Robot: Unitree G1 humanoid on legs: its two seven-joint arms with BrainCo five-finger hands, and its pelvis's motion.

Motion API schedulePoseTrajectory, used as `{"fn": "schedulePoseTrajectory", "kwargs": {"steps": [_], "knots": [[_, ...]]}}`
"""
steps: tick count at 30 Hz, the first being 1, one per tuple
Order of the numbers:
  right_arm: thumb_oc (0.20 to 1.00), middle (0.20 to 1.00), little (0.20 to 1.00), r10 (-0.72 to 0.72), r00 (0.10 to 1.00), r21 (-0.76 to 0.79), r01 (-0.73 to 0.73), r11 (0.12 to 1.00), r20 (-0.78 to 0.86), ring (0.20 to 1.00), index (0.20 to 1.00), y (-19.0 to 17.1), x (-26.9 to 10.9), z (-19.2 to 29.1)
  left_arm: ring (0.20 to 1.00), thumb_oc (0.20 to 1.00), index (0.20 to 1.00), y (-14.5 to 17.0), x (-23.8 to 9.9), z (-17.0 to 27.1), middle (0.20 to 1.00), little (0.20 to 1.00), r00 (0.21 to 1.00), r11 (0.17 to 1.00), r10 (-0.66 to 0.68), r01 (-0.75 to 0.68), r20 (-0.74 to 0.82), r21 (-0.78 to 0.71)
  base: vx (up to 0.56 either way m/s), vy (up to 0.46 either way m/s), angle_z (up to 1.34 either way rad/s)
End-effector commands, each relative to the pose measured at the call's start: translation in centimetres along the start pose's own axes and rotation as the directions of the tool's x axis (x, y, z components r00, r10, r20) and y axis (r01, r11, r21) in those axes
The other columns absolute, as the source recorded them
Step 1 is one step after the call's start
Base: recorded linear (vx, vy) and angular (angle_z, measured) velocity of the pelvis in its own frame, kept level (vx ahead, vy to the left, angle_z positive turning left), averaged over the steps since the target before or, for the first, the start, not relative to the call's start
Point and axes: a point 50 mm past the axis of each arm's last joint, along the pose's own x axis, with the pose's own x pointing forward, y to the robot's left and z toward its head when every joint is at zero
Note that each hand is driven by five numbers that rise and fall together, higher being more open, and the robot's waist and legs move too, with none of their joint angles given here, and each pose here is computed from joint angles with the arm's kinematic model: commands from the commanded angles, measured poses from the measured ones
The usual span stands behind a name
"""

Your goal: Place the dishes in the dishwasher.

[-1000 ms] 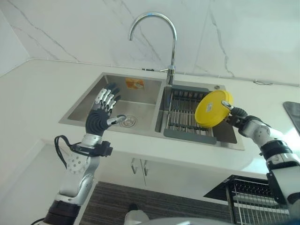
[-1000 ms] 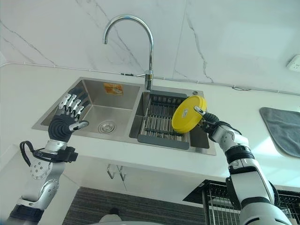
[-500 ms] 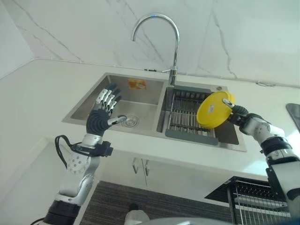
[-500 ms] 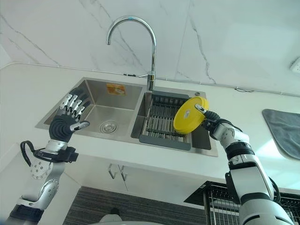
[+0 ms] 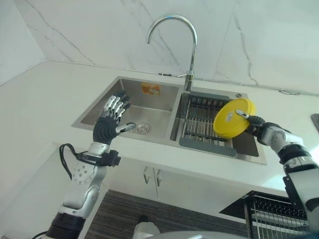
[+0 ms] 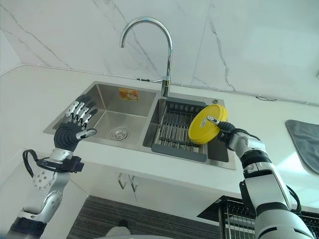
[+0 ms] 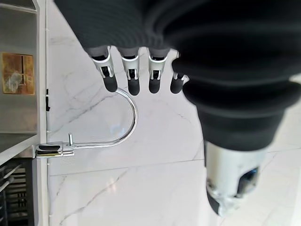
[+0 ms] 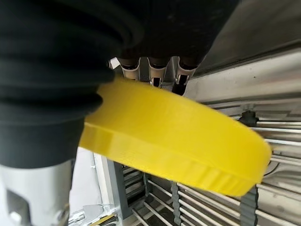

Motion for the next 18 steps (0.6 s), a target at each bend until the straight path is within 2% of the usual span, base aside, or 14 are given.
{"fn": "schedulePoseTrajectory", "kwargs": {"steps": [1, 3, 5, 7, 8, 11, 13, 18], "knots": [[0.200, 0.200, 0.200, -0.032, 0.977, -0.114, 0.057, 0.992, 0.212, 0.200, 0.200, 0.6, -1.6, 7.9, 1.000, 1.000, 1.000, -1.7, 1.8, 2.2, 1.000, 1.000, 0.987, 0.994, -0.107, 0.105, 0.119, 0.023, 0.00, 0.000, 0.00], [0.200, 0.200, 0.200, -0.063, 0.972, -0.157, 0.101, 0.983, 0.226, 0.200, 0.200, 0.5, -1.7, 8.3, 1.000, 1.000, 1.000, -1.7, 1.7, 2.1, 1.000, 1.000, 0.988, 0.994, -0.105, 0.103, 0.113, 0.025, 0.00, 0.000, 0.00], [0.200, 0.200, 0.200, -0.074, 0.966, -0.124, 0.107, 0.986, 0.249, 0.200, 0.200, 0.6, -1.8, 8.7, 1.000, 1.000, 1.000, -1.8, 1.7, 2.1, 1.000, 1.000, 0.988, 0.994, -0.105, 0.103, 0.110, 0.026, 0.00, 0.000, 0.00], [0.200, 0.200, 0.200, -0.067, 0.958, -0.059, 0.087, 0.994, 0.277, 0.200, 0.200, 0.7, -2.0, 9.1, 1.000, 1.000, 1.000, -1.8, 1.6, 2.0, 1.000, 1.000, 0.989, 0.995, -0.104, 0.102, 0.109, 0.025, 0.00, 0.000, 0.00], [0.200, 0.200, 0.200, -0.032, 0.960, 0.051, 0.019, 0.999, 0.279, 0.200, 0.200, 1.1, -1.9, 8.9, 1.000, 1.000, 1.000, -1.7, 1.6, 2.1, 1.000, 1.000, 0.989, 0.995, -0.102, 0.100, 0.107, 0.021, 0.00, 0.005, 0.04], [0.200, 0.200, 0.200, -0.052, 0.941, -0.009, 0.059, 0.998, 0.334, 0.200, 0.200, 1.2, -1.8, 8.9, 1.000, 1.000, 1.000, -1.8, 1.5, 1.9, 1.000, 1.000, 0.989, 0.995, -0.103, 0.102, 0.103, 0.017, 0.00, 0.002, 0.01], [0.200, 0.200, 0.200, -0.008, 0.926, -0.076, 0.039, 0.996, 0.378, 0.200, 0.200, 1.9, -2.0, 9.5, 1.000, 1.000, 1.000, -1.8, 1.4, 1.8, 1.000, 1.000, 0.989, 0.994, -0.105, 0.104, 0.101, 0.016, 0.00, 0.000, 0.00], [0.200, 0.200, 0.200, -0.018, 0.884, 0.008, 0.017, 1.000, 0.468, 0.200, 0.200, 2.9, -2.2, 10.0, 1.000, 1.000, 1.000, -2.1, 1.2, 1.6, 1.000, 1.000, 0.989, 0.994, -0.106, 0.106, 0.102, 0.006, -0.02, 0.006, 0.00]]}}
